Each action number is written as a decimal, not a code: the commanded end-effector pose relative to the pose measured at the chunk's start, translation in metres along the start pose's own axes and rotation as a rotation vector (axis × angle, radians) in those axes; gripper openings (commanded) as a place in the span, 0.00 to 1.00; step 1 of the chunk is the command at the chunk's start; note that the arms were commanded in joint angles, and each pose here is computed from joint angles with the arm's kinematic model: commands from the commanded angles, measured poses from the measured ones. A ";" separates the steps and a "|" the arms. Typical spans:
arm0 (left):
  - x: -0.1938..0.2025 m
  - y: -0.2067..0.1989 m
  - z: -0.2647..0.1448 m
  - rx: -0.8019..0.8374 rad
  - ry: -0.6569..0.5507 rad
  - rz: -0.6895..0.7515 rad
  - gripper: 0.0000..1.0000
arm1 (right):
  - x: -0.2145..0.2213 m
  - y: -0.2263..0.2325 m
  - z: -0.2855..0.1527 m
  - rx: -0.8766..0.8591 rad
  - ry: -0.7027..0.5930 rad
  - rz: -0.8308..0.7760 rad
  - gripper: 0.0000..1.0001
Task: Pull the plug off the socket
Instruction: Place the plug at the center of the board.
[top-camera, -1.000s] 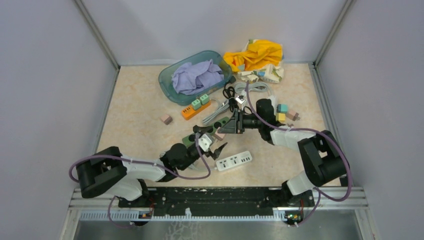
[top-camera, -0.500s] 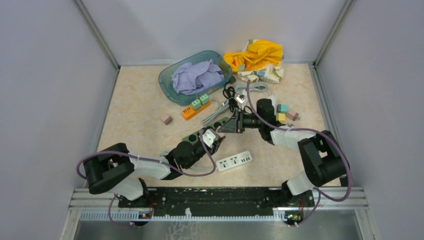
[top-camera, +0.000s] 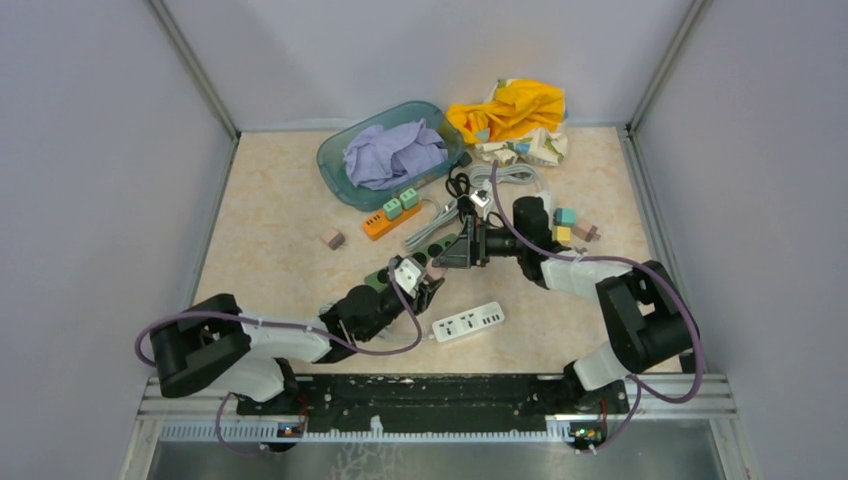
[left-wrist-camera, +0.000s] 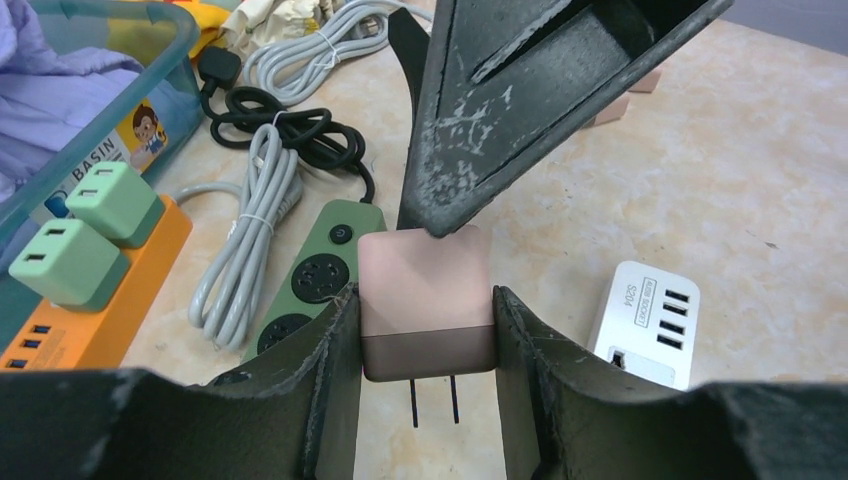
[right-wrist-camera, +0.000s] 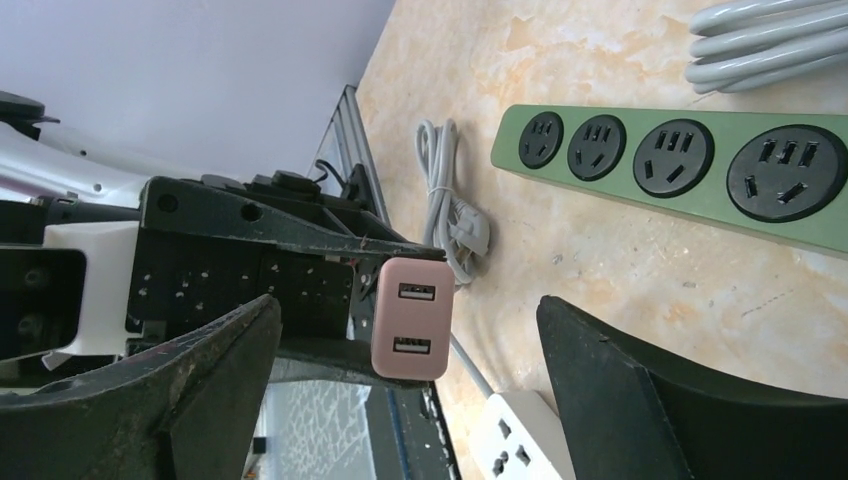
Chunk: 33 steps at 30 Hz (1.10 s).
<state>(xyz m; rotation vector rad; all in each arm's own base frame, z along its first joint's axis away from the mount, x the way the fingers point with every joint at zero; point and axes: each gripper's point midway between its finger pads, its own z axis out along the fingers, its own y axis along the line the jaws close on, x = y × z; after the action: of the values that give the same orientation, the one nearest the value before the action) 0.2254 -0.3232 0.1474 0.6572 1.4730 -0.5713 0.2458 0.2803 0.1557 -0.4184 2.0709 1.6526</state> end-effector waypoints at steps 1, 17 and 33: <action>0.000 0.002 -0.013 -0.001 0.008 -0.072 0.00 | -0.021 0.024 -0.003 -0.057 -0.007 -0.140 0.99; 0.017 0.026 -0.056 -0.072 0.107 -0.162 0.00 | -0.024 0.030 -0.010 -0.049 0.025 -0.288 0.99; 0.018 0.054 -0.070 -0.147 0.127 -0.208 0.00 | -0.027 0.029 -0.015 -0.047 0.022 -0.314 0.99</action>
<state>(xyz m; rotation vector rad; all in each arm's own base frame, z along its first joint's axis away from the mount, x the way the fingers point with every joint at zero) 0.2133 -0.2403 0.1327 0.4649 1.6866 -0.5669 0.2416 0.2719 0.1624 -0.6714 2.0065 1.5509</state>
